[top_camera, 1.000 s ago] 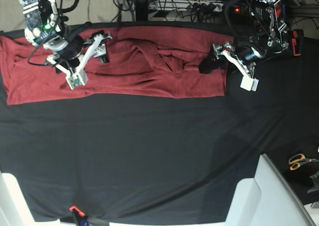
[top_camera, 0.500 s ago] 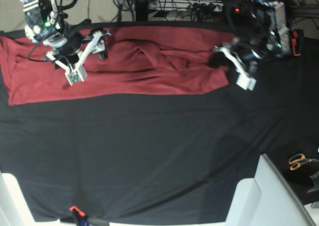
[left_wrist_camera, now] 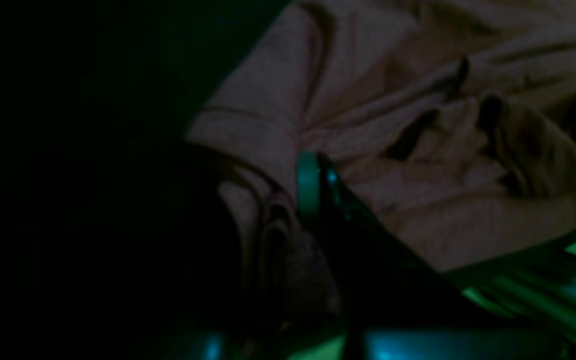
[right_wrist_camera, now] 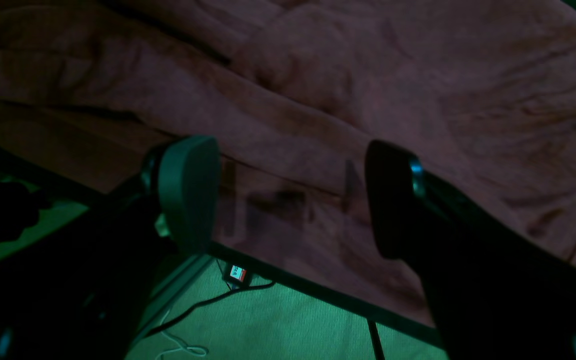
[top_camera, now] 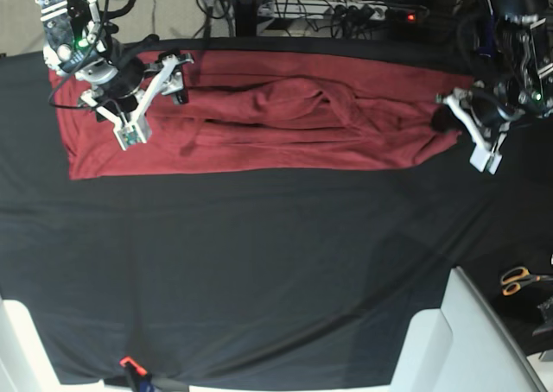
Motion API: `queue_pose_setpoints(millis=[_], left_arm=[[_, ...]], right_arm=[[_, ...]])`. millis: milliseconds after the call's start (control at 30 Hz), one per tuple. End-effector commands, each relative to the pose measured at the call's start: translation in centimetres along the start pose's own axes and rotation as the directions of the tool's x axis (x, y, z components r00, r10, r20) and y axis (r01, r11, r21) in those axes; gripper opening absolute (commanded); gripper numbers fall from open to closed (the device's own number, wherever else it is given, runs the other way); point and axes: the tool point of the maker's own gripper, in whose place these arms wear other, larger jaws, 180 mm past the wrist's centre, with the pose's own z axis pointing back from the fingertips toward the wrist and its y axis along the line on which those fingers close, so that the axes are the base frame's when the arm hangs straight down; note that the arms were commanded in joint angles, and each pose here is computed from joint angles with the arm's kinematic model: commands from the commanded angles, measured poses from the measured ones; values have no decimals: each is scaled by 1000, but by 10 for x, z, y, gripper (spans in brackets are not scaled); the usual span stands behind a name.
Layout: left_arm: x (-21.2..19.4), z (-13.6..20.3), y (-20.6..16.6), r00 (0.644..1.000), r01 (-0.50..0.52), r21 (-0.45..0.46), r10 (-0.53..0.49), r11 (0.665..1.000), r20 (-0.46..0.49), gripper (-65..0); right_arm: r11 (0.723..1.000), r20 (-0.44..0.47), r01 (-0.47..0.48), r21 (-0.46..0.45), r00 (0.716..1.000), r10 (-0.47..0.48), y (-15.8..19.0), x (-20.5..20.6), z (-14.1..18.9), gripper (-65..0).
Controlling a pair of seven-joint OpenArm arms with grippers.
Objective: Fold the T-shirt properly
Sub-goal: 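Lower the left gripper onto the shirt's end opposite the right gripper, then grasp the shirt end with the left gripper and fold it toward the right gripper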
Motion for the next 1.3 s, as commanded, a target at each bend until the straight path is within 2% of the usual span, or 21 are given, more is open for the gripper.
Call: queue_pose_setpoints(millis=[0,167,300,567,700,967,1133,1267], left_arm=[[14,9,-6,998,39,-8,-39,999,52,-650],[31,22,-38,991,50,27,-53,998,123,-650],[40,23,-71,986,46,13,-47,999,162,-650],[30,-7,-140,993,14,-118,0,993,121,-650],[38,-18,-167,992,18,-165,3,986,124,-650],[62,-30,-208,988,42,-238,-5,970,154,-650],[72,-37,-231,986,82,-286,-36,955,162,-650],[71,-51,-245,991,65,-320,-22,945,135,-650]], right_arm=[[1000,32,-6,3,999,6,-1,9,3,-218],[1000,36,-7,2,999,7,-2,11,3,-218],[1000,37,-8,1,999,8,-2,11,3,-218],[1000,34,-11,-3,999,12,-4,10,3,-218],[997,53,41,-69,998,-37,-31,13,9,-218],[985,68,90,-150,994,-81,-64,11,20,-218],[984,66,92,-151,994,-83,-65,9,20,-218],[984,66,92,-151,994,-83,-65,9,20,-218]])
